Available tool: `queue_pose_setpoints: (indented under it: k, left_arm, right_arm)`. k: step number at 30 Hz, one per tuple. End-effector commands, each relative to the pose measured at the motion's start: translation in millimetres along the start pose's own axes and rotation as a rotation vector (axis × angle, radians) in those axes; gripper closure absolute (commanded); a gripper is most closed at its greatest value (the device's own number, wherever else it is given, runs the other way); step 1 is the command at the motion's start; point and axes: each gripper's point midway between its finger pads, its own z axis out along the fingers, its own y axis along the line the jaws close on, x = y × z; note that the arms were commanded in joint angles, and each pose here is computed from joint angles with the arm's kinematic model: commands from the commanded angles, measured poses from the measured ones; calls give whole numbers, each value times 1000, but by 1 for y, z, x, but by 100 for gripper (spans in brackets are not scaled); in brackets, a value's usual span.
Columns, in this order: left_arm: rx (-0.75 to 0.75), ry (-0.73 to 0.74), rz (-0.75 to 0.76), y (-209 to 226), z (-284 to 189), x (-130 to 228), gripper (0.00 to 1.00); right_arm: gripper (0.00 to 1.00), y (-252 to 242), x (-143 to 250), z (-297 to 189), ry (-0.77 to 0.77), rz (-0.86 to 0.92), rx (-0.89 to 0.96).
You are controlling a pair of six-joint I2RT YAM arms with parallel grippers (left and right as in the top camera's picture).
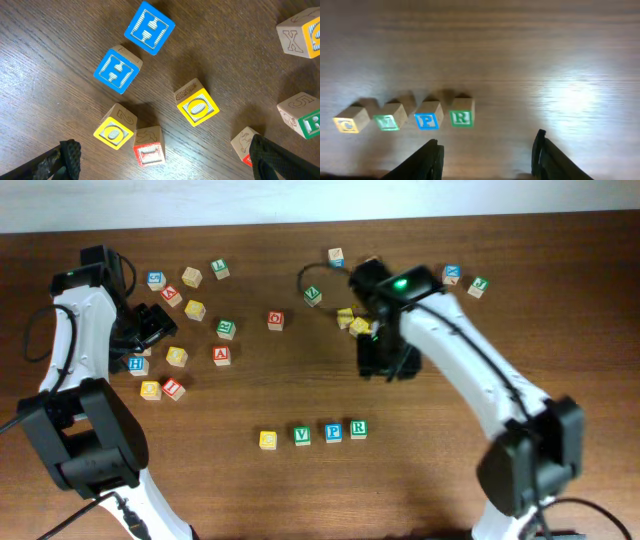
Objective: Spell out CVPR
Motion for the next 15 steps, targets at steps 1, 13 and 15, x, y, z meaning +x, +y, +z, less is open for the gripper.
queue_pose_setpoints:
  k: [1,13,15]
  left_arm:
    - [-15,6,-15,3,4,0,1]
    - [-16,6,-15,3,4,0,1]
    - [-16,6,-15,3,4,0,1]
  right_arm:
    - [48,-42,-4,-75,-223,48,7]
    - [38,-184,60,-125,-293,401,148]
    - [38,-188,60,-107,-255,412,158]
